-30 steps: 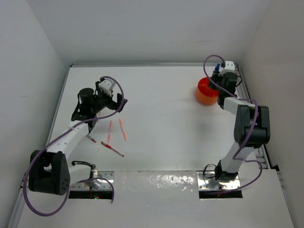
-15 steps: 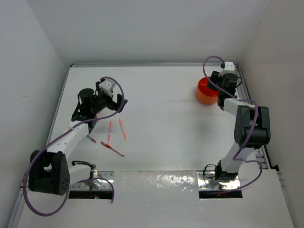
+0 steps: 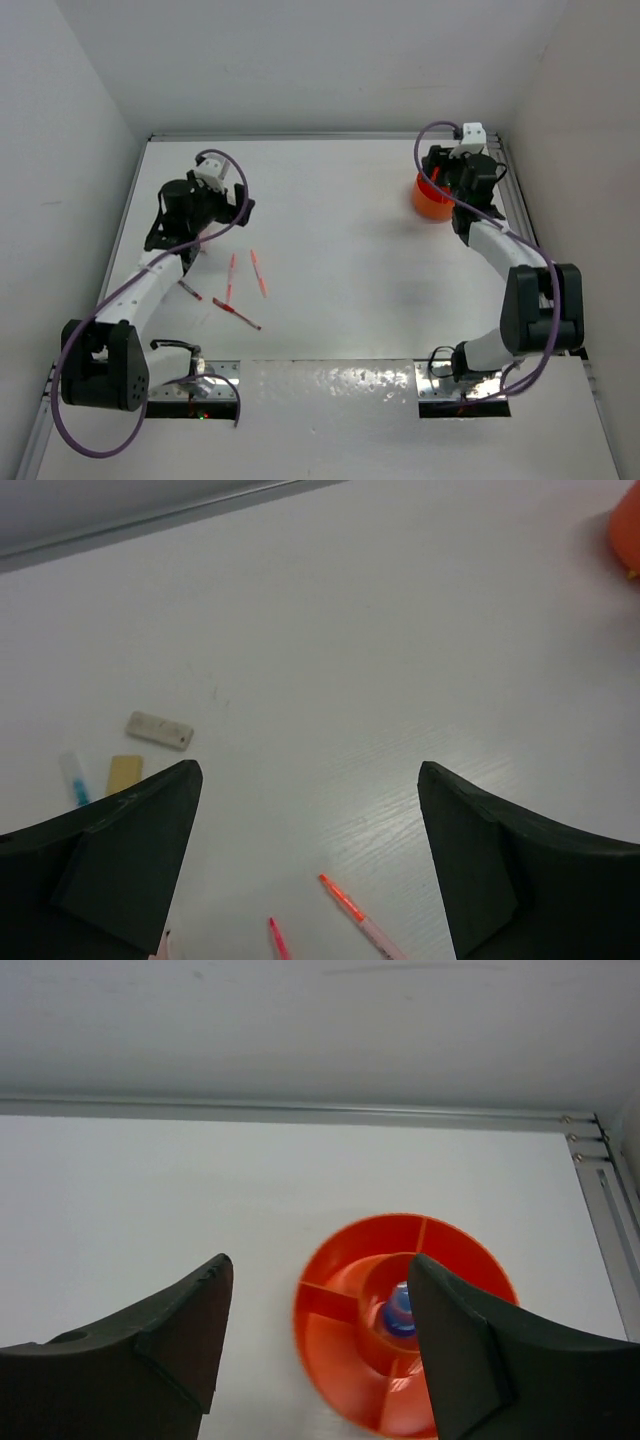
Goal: Sort the stationery into containers
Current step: Place the stationery in the storage box, then pick up the stapler from the center of the board, then place the stapler in the storage box.
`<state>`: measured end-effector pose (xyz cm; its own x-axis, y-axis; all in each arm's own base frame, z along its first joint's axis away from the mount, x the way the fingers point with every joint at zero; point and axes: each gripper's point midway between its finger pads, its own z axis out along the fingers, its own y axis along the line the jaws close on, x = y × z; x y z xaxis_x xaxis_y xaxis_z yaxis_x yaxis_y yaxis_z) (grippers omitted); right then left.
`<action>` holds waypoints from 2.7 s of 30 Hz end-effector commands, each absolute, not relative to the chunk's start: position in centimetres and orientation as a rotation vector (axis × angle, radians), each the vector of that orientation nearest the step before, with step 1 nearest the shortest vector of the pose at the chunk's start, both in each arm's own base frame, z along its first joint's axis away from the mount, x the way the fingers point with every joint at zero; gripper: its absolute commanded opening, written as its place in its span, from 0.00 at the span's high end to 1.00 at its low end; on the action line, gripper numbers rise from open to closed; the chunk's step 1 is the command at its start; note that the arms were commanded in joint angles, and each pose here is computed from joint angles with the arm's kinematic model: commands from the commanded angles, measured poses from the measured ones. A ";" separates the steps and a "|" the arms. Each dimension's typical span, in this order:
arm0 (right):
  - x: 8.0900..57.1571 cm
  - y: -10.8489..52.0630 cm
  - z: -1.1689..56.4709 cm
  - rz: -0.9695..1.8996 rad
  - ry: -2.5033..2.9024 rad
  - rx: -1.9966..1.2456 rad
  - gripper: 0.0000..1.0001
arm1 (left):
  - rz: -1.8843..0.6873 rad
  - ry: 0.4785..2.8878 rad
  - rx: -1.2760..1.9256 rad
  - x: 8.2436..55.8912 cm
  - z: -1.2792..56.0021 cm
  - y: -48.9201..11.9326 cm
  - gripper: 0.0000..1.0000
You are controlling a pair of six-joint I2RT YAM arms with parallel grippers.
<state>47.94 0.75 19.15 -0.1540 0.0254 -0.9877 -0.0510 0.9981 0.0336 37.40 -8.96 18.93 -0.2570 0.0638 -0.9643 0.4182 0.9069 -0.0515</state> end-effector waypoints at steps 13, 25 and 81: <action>41.2 17.6 18.8 0.274 1.860 -0.414 0.31 | 0.059 2.742 0.263 36.0 12.1 1.7 0.41; 39.2 21.0 16.3 0.325 1.894 -0.511 0.31 | 0.250 2.865 0.189 38.4 4.8 5.2 0.31; 31.6 36.9 32.4 1.173 1.138 -1.096 0.32 | -1.206 1.319 1.345 29.4 29.2 -19.9 1.00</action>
